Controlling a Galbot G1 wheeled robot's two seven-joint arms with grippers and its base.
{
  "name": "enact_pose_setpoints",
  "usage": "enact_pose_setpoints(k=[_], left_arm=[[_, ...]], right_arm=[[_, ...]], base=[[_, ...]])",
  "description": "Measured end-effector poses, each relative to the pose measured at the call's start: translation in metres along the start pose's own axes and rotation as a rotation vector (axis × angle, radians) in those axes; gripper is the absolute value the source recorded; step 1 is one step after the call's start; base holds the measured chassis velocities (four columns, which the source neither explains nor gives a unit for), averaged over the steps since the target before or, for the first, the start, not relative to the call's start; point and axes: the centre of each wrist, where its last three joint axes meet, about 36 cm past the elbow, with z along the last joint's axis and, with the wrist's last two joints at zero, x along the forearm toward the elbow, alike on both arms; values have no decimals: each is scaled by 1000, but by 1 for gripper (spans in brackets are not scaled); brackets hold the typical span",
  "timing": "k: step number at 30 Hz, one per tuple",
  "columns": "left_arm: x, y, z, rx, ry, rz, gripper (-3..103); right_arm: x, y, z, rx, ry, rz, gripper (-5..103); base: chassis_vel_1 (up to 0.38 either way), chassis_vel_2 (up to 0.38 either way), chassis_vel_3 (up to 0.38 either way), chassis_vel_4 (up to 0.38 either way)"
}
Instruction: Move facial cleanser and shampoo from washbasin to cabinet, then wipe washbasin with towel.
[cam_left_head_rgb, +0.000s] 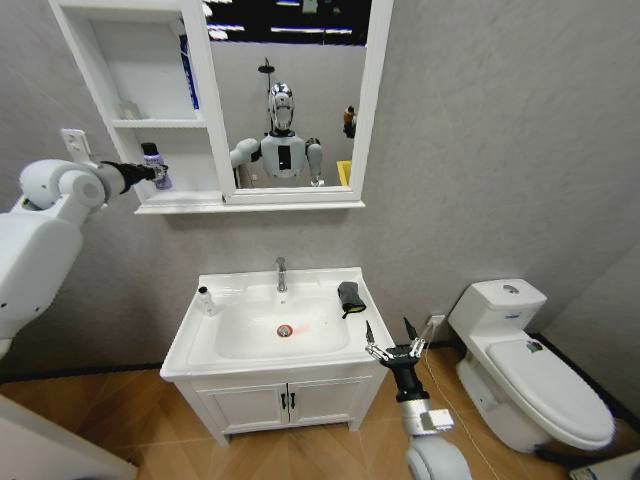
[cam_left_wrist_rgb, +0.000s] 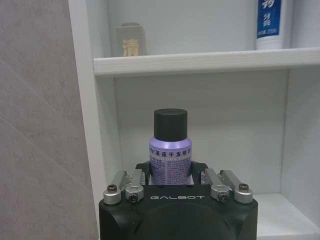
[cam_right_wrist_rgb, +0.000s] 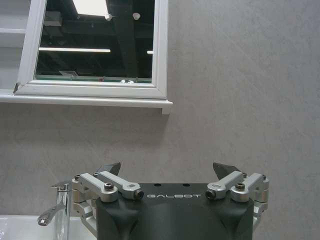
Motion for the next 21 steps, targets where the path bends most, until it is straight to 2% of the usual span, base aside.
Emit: enact_pose_setpoints(k=[10,19,21], left_arm=[[-38,-13,14,-10,25,-10,42],[-46,-16,23,-2,38,-13,42],[-46,-17,24,0,39,-13,39]], right_arm=[[-1,-5,3,4,1,10,100],[-3,-7,4,4,-1,9,100],[-4,-7,4,4,-3,9,100]], base=[[0,0,0,0],[0,0,0,0],[0,0,0,0]])
